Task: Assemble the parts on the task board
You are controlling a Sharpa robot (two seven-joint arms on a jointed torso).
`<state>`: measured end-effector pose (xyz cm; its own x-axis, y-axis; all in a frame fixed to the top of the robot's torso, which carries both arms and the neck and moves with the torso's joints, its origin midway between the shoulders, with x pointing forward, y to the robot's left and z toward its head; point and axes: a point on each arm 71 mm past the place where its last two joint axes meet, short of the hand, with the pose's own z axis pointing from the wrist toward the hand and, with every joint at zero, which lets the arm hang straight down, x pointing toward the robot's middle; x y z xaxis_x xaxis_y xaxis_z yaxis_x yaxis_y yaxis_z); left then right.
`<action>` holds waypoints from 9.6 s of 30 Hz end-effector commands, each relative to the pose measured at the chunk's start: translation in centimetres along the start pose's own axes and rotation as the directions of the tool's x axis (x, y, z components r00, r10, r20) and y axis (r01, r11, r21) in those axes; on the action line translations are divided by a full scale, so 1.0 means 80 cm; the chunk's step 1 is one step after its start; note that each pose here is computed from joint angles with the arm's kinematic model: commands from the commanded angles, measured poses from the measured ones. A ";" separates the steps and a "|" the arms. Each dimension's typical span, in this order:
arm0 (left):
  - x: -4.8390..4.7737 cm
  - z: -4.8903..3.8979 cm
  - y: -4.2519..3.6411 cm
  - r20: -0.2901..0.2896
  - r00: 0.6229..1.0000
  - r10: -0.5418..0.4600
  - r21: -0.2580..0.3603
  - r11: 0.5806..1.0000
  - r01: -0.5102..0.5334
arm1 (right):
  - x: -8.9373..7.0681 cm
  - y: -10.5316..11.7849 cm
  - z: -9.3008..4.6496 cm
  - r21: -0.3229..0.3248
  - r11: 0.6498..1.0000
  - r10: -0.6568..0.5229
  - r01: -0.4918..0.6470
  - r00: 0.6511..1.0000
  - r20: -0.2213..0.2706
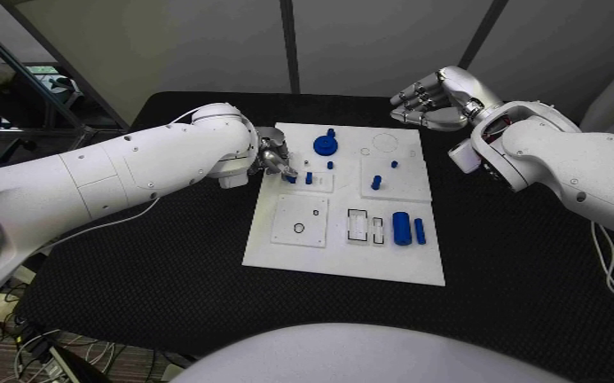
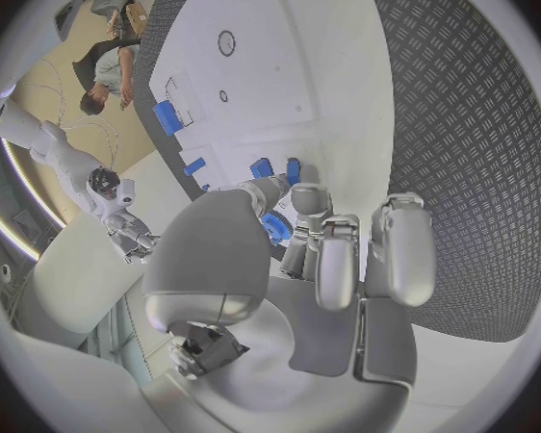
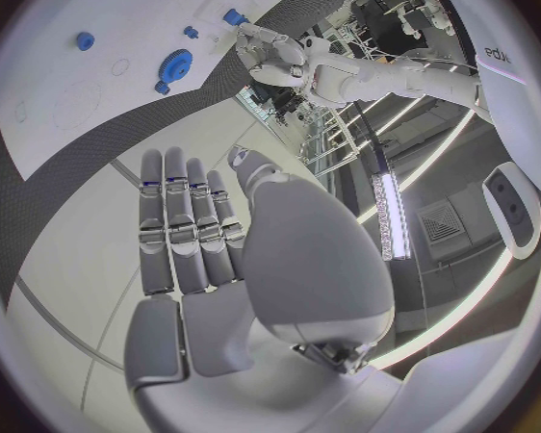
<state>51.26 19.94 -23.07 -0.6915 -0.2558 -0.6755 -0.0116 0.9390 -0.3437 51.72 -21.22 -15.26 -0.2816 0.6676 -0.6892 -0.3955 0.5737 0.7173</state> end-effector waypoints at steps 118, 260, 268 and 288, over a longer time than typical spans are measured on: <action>-0.016 0.026 -0.0918 0.367 0.921 0.127 0.396 0.875 -0.279 | 0.007 0.006 0.007 -0.012 1.000 0.006 -0.006 1.000 -0.011; -0.026 0.008 -0.0259 0.299 0.946 0.129 0.291 0.931 -0.219 | 0.009 0.006 0.009 -0.014 1.000 0.008 -0.008 1.000 -0.020; -0.024 0.014 -0.0268 0.288 0.949 0.131 0.281 0.935 -0.215 | 0.009 0.006 0.009 -0.015 1.000 0.008 -0.009 1.000 -0.021; -0.015 0.021 -0.0320 0.261 0.956 0.137 0.288 0.934 -0.212 | 0.010 0.007 0.009 -0.017 1.000 0.009 -0.009 1.000 -0.022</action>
<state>53.34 17.53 -22.47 -0.4629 -0.1805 -0.8678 0.3449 0.8652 -0.3640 51.94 -20.15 -15.47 -0.3014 0.6635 -0.6848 -0.3989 0.5646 0.7226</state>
